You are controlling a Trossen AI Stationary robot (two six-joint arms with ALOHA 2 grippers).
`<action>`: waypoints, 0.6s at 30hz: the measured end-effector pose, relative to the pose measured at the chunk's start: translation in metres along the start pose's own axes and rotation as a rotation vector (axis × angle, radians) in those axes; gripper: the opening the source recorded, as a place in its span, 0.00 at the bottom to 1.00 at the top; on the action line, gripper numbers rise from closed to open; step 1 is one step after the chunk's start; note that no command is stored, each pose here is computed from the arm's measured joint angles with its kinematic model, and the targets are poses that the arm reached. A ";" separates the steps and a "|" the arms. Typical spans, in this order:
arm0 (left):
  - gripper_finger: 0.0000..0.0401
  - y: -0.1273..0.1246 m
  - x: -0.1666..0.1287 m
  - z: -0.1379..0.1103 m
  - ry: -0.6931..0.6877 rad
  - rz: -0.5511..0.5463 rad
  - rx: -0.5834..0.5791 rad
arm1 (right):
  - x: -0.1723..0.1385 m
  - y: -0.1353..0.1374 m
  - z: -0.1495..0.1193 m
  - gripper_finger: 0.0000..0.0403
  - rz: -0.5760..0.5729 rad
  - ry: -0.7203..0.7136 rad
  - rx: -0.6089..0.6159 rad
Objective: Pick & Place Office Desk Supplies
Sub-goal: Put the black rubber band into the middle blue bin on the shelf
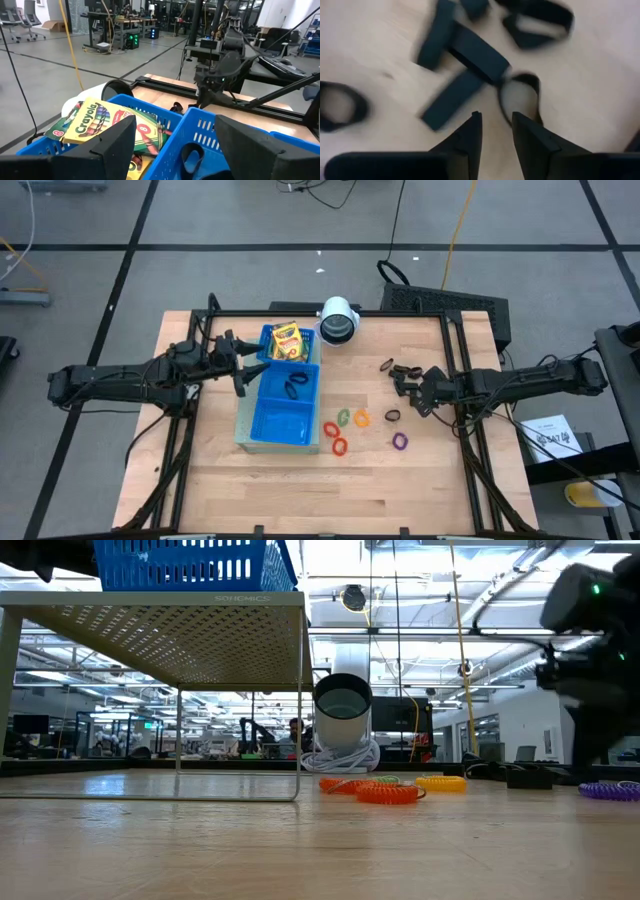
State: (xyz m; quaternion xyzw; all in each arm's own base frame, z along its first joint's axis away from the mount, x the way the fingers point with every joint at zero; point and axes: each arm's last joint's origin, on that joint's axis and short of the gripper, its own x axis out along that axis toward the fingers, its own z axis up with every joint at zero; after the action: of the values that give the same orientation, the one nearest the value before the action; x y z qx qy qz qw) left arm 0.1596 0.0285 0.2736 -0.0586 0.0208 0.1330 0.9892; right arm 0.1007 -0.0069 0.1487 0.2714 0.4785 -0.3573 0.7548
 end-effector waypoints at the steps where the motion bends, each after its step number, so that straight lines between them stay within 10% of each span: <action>1: 0.68 0.000 0.000 0.000 0.000 0.000 0.000 | 0.005 -0.002 -0.003 0.23 -0.006 0.005 0.018; 18: 0.68 0.000 0.000 0.000 0.000 0.000 0.032 | 0.029 -0.006 -0.014 0.07 0.017 -0.060 0.076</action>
State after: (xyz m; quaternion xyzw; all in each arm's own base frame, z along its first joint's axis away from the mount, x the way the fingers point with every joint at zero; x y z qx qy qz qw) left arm 0.1596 0.0285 0.2736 -0.0428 0.0229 0.1326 0.9900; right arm 0.0971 -0.0080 0.1166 0.2932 0.4391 -0.3768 0.7611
